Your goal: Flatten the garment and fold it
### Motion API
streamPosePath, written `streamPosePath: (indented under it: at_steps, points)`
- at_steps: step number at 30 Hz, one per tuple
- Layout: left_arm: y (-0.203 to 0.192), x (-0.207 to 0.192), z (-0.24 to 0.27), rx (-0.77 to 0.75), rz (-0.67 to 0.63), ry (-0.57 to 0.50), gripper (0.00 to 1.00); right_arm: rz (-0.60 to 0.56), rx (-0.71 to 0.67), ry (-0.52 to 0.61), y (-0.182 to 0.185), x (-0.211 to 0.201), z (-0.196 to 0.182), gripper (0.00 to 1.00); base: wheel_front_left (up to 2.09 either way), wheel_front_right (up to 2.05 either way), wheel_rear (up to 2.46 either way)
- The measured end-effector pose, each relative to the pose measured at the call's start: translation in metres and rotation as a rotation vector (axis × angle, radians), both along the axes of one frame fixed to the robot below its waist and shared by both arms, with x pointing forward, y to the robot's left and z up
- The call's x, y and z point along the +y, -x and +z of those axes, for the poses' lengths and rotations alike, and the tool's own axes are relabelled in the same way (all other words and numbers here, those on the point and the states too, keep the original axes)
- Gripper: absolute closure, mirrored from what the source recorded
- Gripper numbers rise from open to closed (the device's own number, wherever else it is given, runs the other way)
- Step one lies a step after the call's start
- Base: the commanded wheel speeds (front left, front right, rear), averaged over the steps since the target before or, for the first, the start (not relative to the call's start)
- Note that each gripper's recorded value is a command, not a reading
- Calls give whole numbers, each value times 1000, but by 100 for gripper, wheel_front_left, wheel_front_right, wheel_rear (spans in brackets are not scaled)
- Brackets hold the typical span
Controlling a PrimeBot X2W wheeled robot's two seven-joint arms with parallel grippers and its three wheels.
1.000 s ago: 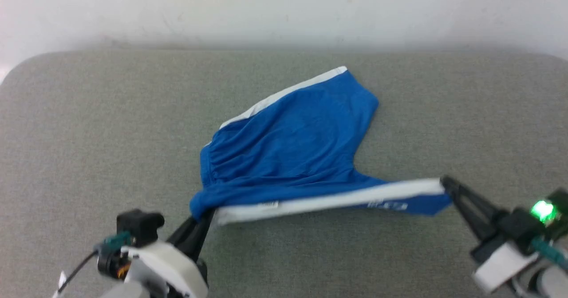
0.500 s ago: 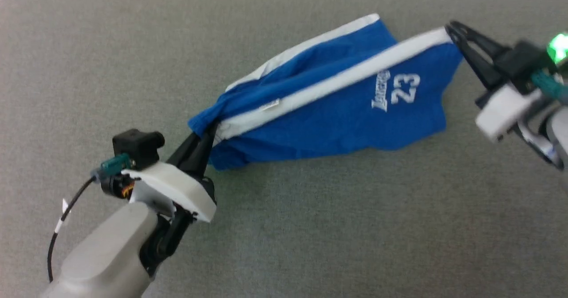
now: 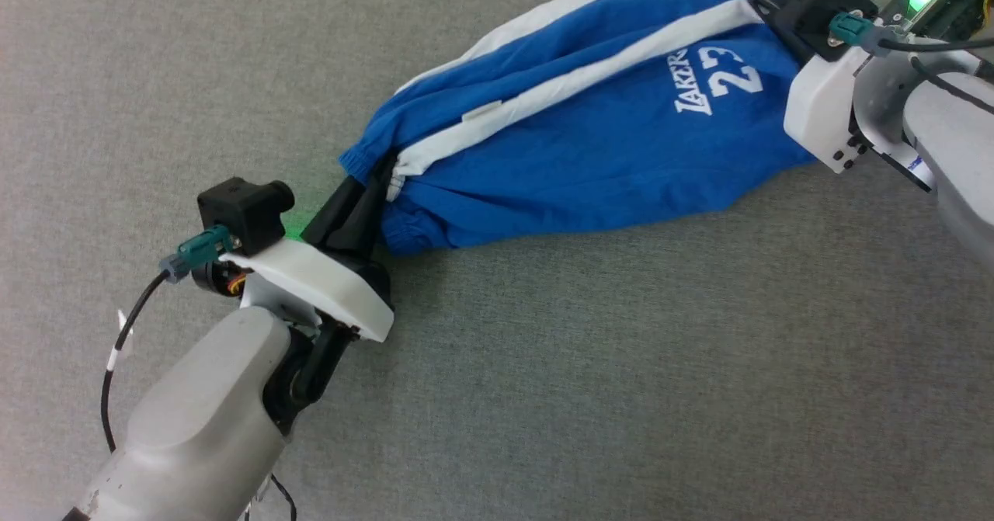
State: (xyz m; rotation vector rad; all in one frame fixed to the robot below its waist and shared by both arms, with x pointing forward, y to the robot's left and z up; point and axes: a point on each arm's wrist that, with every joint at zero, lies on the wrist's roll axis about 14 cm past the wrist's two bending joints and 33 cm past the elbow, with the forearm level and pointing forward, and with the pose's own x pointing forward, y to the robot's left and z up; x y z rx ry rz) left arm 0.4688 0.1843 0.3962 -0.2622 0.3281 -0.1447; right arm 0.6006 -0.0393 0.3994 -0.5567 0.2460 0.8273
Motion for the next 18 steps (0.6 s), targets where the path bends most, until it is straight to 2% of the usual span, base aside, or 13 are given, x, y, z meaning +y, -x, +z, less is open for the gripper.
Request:
streamPosePath:
  at_steps: [3,8,9,10,11,18]
  points:
    - [-1,1,-3,-2,6,3,100,-6,55,23,-1,1,-21,100,0,0,0]
    - [0,3,2,-22,8,-13,100,1,51,-22,-6,9,-17,100,0,0,0]
    - [1,3,5,-30,7,-19,76,2,43,-33,-5,9,-14,73,0,0,0]
    - [2,5,8,-38,6,-30,0,3,32,-46,-6,9,-9,33,0,0,0]
    - [4,7,12,-46,11,-34,0,7,21,-54,-5,9,-4,0,0,0,0]
    - [12,15,76,-245,51,-121,0,-15,-92,-96,-11,-8,56,0,0,0,0]
